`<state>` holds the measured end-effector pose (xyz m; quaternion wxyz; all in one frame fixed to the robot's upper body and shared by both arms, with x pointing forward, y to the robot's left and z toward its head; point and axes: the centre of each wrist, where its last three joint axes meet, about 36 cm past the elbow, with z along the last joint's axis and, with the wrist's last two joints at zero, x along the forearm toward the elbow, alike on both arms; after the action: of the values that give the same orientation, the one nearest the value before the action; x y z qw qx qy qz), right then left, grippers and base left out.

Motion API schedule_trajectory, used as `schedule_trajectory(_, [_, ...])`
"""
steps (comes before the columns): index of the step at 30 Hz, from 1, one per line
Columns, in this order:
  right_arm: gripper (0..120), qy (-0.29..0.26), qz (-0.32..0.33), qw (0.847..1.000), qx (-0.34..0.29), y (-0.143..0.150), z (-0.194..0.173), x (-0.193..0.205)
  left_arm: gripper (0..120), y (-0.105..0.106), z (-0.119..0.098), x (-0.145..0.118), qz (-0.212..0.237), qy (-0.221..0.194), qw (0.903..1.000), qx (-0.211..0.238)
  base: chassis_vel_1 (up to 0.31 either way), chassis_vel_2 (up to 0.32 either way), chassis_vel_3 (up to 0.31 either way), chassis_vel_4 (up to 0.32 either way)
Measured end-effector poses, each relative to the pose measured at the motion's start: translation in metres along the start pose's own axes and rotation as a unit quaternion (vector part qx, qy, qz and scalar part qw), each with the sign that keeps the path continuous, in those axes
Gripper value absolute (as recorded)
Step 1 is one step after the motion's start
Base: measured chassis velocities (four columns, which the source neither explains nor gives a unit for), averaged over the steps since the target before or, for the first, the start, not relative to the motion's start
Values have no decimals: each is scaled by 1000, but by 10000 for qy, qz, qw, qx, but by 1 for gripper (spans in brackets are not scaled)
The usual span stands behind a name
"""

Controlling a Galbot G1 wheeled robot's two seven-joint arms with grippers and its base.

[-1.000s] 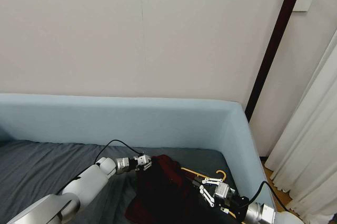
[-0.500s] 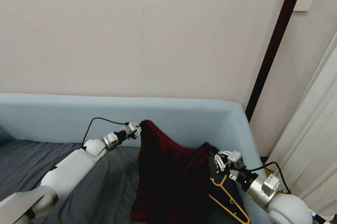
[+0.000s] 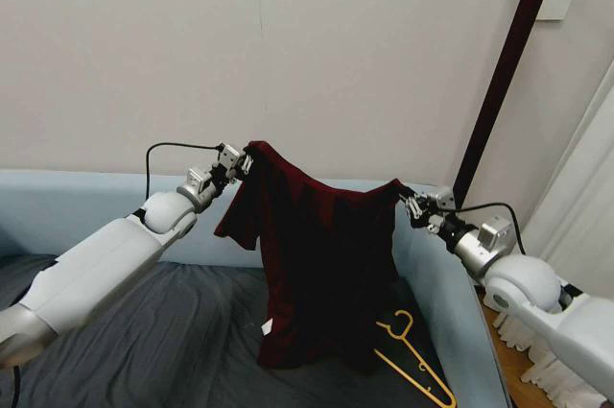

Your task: Pick up the clothes from the sofa and hang them on the clothes hanger.

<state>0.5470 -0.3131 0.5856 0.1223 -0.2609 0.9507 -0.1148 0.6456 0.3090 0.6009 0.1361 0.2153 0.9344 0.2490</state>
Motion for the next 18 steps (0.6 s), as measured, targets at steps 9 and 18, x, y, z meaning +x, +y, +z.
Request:
schedule_trajectory(9, [0, -237, -38, 9997, -95, 1, -21, -27, 0, 21, -35, 22, -50, -192, 9998, -94, 0, 0, 0, 0])
schedule_trajectory(18, [0, -312, -374, 9978, -460, 49, -60, 45, 0, 42, -89, 148, -151, -235, 9989, -385, 0, 0, 0, 0])
